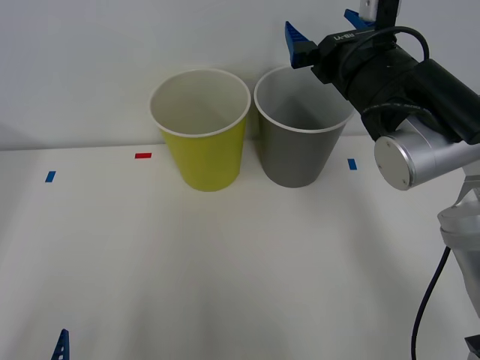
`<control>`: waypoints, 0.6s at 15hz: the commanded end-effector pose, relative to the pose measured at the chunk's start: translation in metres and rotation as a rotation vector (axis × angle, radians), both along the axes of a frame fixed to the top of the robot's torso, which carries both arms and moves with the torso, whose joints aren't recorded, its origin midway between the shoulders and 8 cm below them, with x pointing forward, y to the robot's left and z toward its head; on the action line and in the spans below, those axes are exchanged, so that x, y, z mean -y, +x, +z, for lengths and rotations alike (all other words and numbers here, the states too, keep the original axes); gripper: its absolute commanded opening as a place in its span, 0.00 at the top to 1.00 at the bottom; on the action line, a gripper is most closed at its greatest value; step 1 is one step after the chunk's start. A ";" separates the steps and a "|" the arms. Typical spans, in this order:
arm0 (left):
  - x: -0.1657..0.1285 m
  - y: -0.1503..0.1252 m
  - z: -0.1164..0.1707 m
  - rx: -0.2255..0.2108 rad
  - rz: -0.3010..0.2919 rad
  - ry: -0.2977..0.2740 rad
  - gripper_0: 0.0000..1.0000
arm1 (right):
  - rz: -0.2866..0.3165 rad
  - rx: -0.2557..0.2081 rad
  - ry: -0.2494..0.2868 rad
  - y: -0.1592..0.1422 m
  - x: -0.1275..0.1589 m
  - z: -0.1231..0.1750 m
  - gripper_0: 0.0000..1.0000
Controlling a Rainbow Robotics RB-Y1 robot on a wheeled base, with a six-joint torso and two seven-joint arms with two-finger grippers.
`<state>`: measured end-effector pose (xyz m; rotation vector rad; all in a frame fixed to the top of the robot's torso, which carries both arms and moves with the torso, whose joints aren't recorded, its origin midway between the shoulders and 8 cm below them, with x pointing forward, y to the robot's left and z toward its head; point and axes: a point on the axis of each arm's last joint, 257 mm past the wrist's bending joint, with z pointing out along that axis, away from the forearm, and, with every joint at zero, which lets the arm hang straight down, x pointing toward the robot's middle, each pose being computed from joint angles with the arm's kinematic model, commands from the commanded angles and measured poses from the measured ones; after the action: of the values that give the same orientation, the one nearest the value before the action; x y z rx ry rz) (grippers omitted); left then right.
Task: Put cans in the gray bin and PET bottles in the light green bin.
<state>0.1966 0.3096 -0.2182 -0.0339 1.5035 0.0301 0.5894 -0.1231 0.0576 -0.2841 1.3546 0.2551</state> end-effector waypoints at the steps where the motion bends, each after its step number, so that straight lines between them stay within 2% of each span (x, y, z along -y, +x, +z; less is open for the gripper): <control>1: 0.000 0.000 0.000 0.000 0.000 0.000 0.00 | -0.007 0.004 -0.005 0.000 0.001 0.000 0.00; 6: 0.000 0.000 0.000 0.000 0.000 0.000 0.00 | -0.004 0.005 -0.003 -0.001 -0.001 0.001 0.00; 9: 0.000 0.000 0.000 0.000 0.000 0.000 0.00 | -0.043 0.023 -0.010 -0.010 0.016 0.001 0.00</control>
<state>0.1966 0.3096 -0.2182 -0.0339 1.5035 0.0301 0.5839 -0.1330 0.0589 -0.2731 1.3423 0.2219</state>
